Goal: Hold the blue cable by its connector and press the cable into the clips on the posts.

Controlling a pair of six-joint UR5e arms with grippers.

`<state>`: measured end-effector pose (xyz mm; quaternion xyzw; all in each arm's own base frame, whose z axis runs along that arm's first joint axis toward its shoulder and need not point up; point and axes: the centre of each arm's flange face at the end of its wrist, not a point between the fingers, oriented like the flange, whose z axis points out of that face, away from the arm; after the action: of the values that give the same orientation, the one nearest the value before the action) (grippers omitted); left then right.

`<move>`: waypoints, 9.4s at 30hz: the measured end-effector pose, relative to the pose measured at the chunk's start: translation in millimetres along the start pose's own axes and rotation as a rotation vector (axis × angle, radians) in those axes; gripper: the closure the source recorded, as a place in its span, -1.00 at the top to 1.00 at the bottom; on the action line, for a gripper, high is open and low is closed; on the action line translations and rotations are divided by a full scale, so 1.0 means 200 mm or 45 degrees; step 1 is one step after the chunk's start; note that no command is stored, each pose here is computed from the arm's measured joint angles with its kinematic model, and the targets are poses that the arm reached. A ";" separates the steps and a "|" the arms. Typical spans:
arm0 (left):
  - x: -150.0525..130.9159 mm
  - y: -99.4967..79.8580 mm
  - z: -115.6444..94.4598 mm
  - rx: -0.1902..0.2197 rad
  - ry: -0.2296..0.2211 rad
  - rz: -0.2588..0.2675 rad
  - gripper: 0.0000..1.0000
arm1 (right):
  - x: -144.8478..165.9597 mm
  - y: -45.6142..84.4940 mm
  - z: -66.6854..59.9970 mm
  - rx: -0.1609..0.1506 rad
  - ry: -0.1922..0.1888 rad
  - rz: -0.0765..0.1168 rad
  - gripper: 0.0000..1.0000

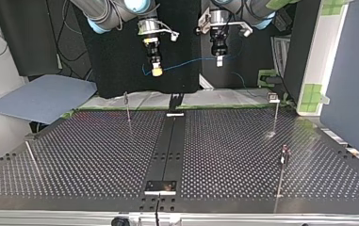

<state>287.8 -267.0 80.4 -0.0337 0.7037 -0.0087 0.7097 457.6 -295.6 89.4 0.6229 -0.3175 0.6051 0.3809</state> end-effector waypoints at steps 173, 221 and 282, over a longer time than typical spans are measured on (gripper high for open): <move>-1.09 0.17 0.77 -0.353 -0.216 -0.176 -0.99 | 1.14 -0.13 0.77 0.286 0.323 0.150 -1.00; -1.90 0.49 0.69 -0.448 -0.361 -0.206 -0.99 | 1.71 -0.35 0.85 0.382 0.523 0.189 -1.00; -1.89 0.91 1.33 -0.311 -0.386 -0.259 -0.99 | 1.65 -0.26 1.10 0.336 0.516 0.207 -1.00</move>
<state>543.6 -53.8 447.9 -0.1913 0.5778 0.0102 0.7934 637.2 -437.2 417.3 0.5057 -0.2019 0.7824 0.3023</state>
